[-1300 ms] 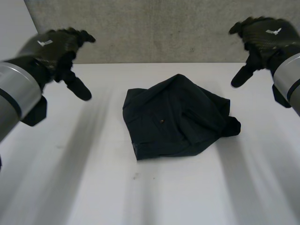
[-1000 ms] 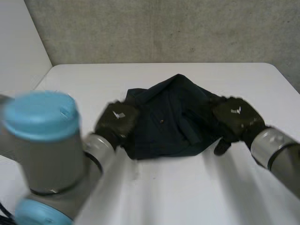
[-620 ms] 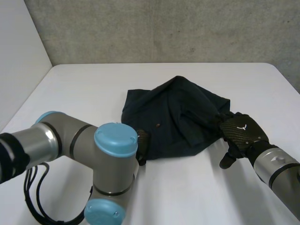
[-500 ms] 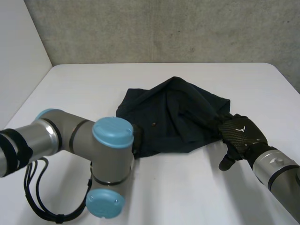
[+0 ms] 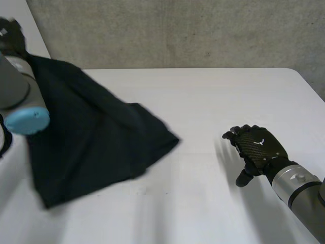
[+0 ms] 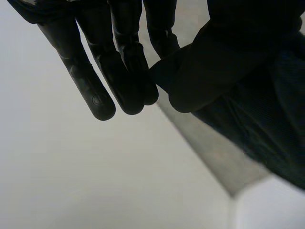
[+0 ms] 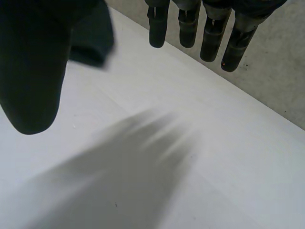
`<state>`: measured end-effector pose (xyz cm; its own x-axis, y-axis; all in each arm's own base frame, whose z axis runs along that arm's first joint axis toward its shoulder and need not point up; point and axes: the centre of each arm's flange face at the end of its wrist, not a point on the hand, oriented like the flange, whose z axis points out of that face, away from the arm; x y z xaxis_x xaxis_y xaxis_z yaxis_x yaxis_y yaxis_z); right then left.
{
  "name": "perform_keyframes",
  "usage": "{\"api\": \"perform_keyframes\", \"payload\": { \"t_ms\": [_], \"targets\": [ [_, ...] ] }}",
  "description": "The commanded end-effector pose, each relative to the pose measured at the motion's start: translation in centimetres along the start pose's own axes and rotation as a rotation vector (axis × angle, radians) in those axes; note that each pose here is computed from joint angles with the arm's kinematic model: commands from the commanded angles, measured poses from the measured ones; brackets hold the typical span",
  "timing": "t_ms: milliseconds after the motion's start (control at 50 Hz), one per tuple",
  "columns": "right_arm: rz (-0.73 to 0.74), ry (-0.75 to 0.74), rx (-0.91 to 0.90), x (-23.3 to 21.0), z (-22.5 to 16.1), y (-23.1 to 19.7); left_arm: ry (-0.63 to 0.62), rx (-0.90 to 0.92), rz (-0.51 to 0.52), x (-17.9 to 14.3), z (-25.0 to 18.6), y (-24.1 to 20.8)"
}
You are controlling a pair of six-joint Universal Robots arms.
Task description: Fold the shorts.
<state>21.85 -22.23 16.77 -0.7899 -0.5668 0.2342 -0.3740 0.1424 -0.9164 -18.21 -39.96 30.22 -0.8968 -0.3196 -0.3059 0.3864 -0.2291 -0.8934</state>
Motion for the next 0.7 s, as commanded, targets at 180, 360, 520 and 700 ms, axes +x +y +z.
{"api": "perform_keyframes", "payload": {
  "t_ms": [180, 360, 520, 700],
  "targets": [
    [0.004, 0.005, -0.006, 0.1, 0.2, 0.3, 0.277, 0.202, -0.036, 10.7, -5.5, -3.4],
    [0.003, 0.013, -0.001, 0.2, 0.2, 0.4, 0.786, 0.239, -0.036, 19.7, -19.6, -1.7],
    [0.005, 0.015, -0.003, 0.2, 0.2, 0.5, 0.912, 0.228, 0.037, 20.6, -24.6, -0.1],
    [-0.031, 0.015, 0.065, 0.8, 1.0, -1.3, 0.671, 0.109, 0.154, 15.5, -22.1, -1.9]
  ]
}}
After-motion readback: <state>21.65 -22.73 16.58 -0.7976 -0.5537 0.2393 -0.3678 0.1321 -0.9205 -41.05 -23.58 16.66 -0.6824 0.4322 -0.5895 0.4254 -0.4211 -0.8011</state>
